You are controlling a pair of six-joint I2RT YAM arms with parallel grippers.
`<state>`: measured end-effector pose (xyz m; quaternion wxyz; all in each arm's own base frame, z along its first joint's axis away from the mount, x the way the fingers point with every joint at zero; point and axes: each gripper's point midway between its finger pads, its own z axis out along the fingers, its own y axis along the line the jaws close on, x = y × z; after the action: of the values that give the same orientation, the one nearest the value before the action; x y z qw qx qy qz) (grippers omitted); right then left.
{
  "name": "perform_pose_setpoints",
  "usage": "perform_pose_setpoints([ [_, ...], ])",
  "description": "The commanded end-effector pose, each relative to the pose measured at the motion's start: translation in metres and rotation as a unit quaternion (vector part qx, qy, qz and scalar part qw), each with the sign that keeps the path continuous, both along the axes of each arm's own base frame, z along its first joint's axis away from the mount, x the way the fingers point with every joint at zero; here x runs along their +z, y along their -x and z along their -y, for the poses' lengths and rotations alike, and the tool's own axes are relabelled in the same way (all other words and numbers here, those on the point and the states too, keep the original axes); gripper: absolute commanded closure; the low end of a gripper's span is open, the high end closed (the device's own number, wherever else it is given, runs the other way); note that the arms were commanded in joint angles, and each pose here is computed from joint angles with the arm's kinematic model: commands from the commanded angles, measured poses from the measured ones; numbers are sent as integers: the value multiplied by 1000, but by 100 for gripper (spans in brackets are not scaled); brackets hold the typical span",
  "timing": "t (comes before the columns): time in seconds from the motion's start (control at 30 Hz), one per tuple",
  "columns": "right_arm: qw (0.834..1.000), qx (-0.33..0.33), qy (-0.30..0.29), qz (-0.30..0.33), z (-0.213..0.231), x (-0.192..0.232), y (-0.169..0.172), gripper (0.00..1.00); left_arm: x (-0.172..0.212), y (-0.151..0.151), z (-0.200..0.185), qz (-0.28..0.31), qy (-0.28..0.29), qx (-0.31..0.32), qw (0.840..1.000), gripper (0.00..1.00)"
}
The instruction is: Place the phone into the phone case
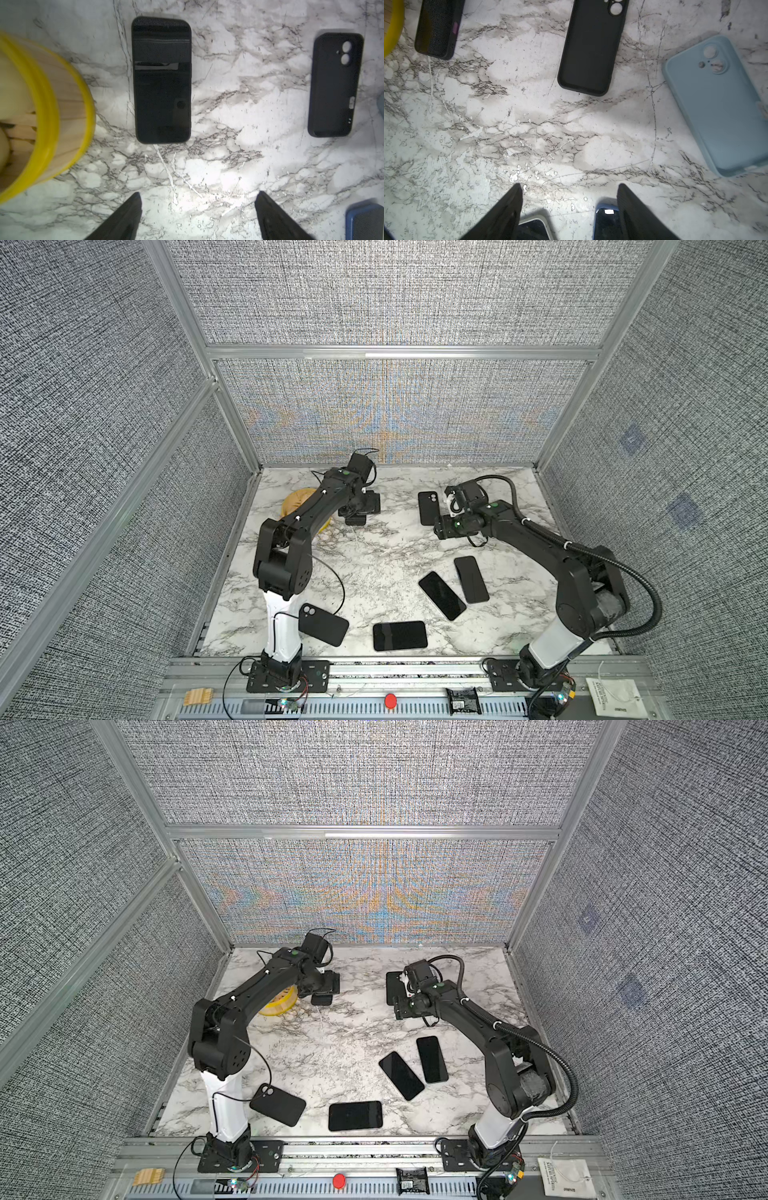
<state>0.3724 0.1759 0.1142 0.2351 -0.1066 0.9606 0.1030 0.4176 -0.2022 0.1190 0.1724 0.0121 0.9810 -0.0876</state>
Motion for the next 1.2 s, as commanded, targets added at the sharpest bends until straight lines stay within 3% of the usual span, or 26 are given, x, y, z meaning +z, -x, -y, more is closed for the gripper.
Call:
perform_pose_setpoints([
  [0.0, 999, 14, 2, -31, 1, -10, 19, 29, 3, 16, 13, 2, 43, 0, 999, 13],
  [0.27, 996, 49, 7, -71, -19, -37, 71, 30, -21, 63, 11, -35, 69, 4, 997, 13],
  [0.53, 995, 69, 24, -74, -31, -47, 72, 30, -33, 89, 1, -48, 83, 18, 995, 13],
  [0.67, 996, 31, 63, -54, -11, -42, 41, 28, -37, 92, 3, -52, 90, 17, 994, 13],
  [1.0, 999, -22, 30, -17, -16, -30, -59, 25, -39, 76, 3, -53, 78, 22, 995, 11],
  [1.17, 998, -53, 29, 4, 1, -32, -105, 37, -46, 72, 6, -63, 81, 18, 995, 11],
])
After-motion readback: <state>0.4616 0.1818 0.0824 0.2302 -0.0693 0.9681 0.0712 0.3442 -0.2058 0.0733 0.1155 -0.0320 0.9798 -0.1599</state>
